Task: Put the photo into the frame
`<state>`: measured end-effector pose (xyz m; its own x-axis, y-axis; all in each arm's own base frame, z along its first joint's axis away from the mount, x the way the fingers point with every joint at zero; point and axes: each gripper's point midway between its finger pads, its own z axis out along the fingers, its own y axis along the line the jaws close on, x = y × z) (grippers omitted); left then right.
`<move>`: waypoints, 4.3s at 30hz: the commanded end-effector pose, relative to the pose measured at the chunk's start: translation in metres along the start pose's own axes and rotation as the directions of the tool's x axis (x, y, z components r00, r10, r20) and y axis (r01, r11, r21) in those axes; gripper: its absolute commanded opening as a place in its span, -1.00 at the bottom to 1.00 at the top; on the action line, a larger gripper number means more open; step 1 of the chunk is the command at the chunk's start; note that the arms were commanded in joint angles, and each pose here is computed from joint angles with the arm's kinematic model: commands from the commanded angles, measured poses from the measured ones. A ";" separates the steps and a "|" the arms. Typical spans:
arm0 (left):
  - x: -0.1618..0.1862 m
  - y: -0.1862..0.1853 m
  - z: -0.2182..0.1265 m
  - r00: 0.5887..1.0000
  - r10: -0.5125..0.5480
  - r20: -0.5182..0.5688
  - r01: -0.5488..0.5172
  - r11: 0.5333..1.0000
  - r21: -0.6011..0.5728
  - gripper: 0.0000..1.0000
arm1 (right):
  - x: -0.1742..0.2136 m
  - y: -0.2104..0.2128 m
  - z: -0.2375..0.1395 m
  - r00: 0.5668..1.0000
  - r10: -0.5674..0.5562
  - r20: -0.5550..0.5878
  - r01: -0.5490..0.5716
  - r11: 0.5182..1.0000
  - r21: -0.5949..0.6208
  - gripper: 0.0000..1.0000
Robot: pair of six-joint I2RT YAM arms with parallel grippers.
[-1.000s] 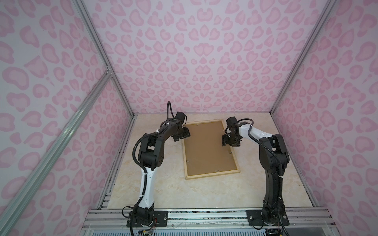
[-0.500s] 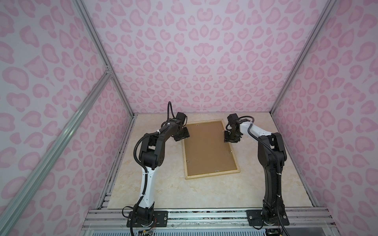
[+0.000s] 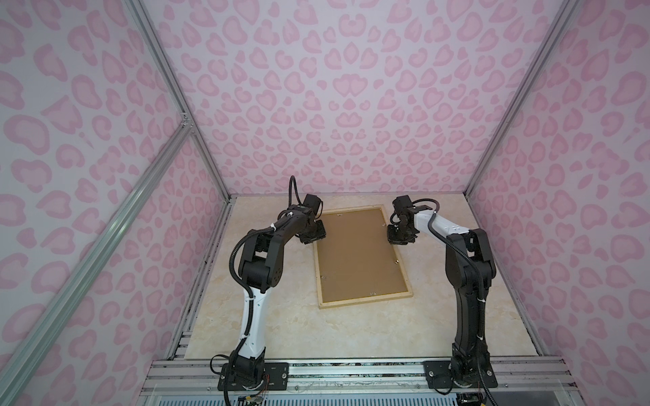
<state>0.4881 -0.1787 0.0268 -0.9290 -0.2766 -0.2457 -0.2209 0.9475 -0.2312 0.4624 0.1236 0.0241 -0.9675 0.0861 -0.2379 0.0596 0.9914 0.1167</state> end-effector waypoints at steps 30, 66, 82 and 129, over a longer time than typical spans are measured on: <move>0.004 0.007 0.000 1.000 -0.012 -0.016 0.013 1.000 0.013 -0.13 | 0.031 -0.008 0.019 0.993 0.014 -0.121 -0.012 1.000 0.017 -0.74; -0.027 -0.011 -0.036 0.997 -0.058 0.045 0.051 0.988 0.143 -0.03 | 0.037 -0.003 0.016 0.985 0.100 -0.139 -0.114 0.988 -0.101 -0.82; 0.058 0.034 -0.153 0.981 -0.166 0.103 0.139 0.963 0.229 0.95 | 0.116 -0.001 -0.052 0.674 0.731 0.108 -0.703 0.680 -0.210 -0.13; 0.131 0.047 -0.058 0.991 -0.074 -0.111 0.086 0.991 0.105 0.99 | 0.147 0.011 -0.007 0.977 0.170 -0.126 -0.189 0.970 -0.155 0.95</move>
<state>0.3357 -0.1516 0.0290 -0.9118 -0.3950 -0.1124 -0.3514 0.8921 -0.2840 0.3986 0.1209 0.0212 -0.9198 0.1616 -0.3576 0.0784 0.9686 0.2361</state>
